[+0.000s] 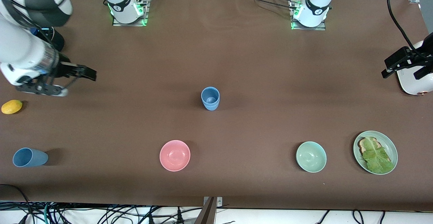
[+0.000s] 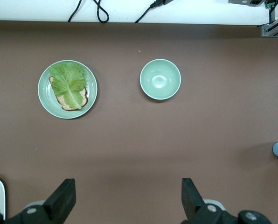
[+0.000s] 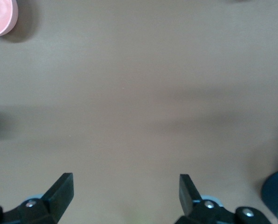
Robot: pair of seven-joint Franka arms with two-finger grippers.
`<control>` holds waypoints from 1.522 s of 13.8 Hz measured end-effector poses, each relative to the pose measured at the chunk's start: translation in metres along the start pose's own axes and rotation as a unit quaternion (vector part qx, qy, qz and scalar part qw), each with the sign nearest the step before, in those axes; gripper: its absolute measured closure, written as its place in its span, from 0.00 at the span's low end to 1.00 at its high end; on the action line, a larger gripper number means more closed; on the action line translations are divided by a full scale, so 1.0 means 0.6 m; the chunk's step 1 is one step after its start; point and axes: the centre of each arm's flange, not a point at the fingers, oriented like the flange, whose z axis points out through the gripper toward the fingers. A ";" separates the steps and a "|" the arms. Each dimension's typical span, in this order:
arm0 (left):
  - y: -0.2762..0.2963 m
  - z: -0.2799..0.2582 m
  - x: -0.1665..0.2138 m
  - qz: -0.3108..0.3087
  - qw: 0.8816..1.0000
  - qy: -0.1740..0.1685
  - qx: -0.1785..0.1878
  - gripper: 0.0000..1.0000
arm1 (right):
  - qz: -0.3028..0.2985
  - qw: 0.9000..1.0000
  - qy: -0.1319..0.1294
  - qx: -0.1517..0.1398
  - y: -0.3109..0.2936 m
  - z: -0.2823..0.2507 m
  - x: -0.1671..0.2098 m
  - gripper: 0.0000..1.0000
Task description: Stack blue cups with both arms
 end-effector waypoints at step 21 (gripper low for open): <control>-0.008 0.020 -0.020 -0.009 0.998 -0.061 0.000 0.00 | 0.021 1.000 0.015 0.016 0.123 -0.066 -0.044 0.00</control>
